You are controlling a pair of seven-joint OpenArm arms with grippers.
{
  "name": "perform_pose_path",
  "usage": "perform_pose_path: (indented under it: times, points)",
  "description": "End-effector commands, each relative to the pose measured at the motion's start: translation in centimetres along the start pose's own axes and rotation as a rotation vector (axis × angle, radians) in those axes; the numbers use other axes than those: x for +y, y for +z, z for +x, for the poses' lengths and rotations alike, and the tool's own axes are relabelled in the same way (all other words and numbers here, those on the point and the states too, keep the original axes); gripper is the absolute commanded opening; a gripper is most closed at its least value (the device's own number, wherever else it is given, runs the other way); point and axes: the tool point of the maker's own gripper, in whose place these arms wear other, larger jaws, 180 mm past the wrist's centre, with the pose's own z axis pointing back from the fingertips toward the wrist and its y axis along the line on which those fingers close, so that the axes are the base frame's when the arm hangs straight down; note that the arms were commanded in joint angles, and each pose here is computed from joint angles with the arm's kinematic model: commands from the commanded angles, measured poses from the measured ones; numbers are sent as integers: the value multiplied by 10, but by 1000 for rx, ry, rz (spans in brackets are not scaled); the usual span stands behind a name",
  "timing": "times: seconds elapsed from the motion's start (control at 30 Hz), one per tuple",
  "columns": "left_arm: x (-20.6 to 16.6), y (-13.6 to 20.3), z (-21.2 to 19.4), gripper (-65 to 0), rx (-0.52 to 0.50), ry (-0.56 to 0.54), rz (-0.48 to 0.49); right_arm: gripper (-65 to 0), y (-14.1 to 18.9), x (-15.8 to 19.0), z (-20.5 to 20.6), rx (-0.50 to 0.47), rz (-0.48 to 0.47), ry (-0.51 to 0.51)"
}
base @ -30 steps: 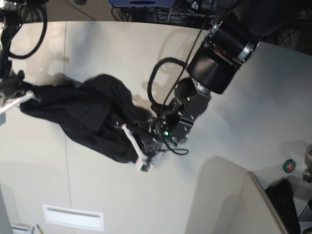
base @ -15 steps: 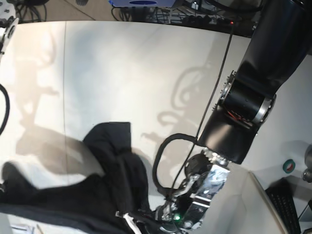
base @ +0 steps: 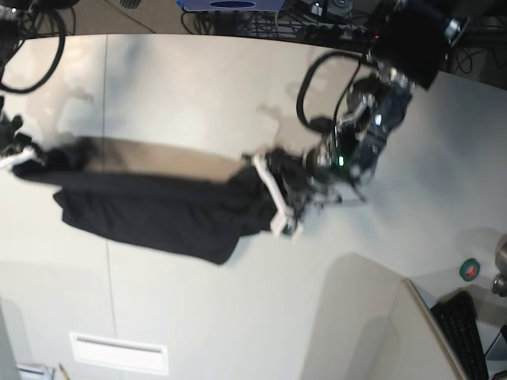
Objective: Layout the t-shirt on the table in an organized manner, then fold the t-shirt properly
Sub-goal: 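Lift the shirt with both grippers and stretch it apart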
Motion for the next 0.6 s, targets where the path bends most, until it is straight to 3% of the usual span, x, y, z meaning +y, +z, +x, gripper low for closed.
perform_pose_path:
  times: [0.0,0.03,0.13,0.2,0.33,0.4,0.57]
  points:
    - [3,5,-1,-650,-20,8,12,-650,2,-10,9,-46,-25,3]
    - [2,7,-19,-637,11,10,11,-650,0,-15,-4,-16,-33,-8]
    - [-4,16,-72,-400,105,31,1,-650,1,-26,-43,71,-54,-28]
    - [-5,25,-94,-247,143,29,0,-650,1,-21,-59,105,-18,-8]
    - [-13,47,-112,-41,160,3,-17,-650,3,-8,-78,142,57,32]
    - [-15,57,-111,0,141,-18,-26,-650,2,-10,-84,157,53,26]
    - [-12,88,-117,0,72,-84,-34,-650,-1,-18,-99,195,39,-3]
